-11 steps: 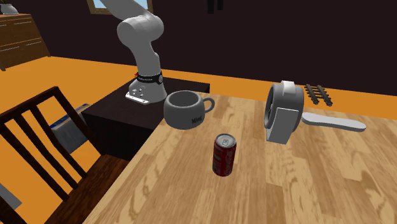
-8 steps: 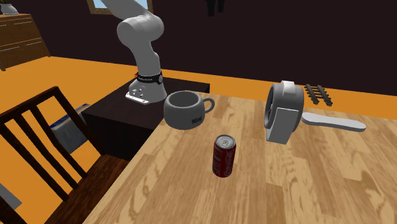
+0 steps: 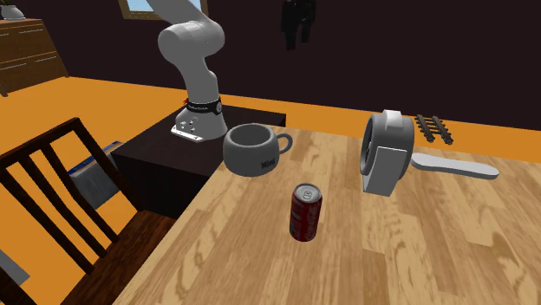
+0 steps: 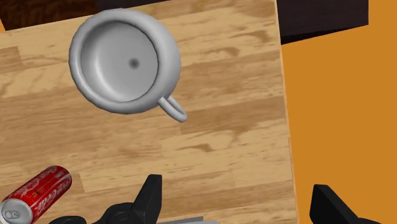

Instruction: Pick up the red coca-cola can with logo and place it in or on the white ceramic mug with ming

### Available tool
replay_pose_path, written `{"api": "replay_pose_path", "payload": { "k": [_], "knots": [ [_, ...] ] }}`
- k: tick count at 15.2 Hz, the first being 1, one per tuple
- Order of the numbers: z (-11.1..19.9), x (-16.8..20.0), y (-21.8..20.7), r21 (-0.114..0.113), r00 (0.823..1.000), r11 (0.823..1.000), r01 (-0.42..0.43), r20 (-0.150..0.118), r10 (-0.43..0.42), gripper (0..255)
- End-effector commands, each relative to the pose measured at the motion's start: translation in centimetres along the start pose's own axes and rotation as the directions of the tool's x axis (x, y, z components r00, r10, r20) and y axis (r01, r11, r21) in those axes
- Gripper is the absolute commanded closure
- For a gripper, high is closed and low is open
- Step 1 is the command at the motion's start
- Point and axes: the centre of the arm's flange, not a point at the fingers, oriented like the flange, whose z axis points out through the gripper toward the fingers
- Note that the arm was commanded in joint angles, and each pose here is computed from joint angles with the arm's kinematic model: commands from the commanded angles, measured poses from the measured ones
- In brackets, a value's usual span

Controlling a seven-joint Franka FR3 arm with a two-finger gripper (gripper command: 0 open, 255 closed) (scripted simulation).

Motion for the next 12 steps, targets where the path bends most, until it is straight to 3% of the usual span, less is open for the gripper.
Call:
{"api": "replay_pose_path", "payload": {
  "k": [1,12],
  "knots": [
    [1.4,1.2,1.9,-0.003,1.0,1.0,-0.008,-0.002,0.008,0],
    [8.1,7.5,12.9,-0.015,0.999,0.998,-0.054,-0.009,0.054,0]
  ]
}}
